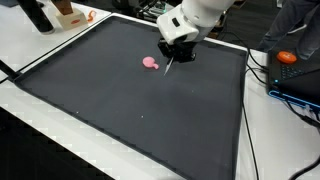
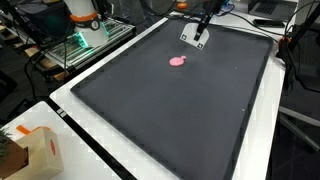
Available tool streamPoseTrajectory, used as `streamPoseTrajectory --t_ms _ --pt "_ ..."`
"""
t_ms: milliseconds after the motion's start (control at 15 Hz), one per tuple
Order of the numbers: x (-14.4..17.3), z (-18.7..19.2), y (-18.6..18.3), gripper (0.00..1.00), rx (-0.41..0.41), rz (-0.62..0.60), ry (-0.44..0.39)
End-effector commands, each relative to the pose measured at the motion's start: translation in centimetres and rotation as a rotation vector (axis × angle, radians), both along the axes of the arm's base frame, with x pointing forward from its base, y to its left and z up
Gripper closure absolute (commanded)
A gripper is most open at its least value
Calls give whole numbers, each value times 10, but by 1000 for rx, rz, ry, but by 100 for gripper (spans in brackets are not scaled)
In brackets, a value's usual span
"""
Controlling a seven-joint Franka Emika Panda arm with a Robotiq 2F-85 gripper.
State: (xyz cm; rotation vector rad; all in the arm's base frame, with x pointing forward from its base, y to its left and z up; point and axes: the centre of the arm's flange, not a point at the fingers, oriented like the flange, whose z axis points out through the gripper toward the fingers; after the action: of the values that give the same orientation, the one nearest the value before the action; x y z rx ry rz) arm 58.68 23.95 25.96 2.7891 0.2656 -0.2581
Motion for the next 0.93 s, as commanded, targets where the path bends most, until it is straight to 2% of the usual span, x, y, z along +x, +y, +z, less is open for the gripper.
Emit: streamPoseTrajectory --t_ms 0,467,867 --pt "-9 7 -6 99 17 21 0" --pt "-19 32 -24 99 62 17 -51" --pt "-39 61 -57 99 103 3 -135"
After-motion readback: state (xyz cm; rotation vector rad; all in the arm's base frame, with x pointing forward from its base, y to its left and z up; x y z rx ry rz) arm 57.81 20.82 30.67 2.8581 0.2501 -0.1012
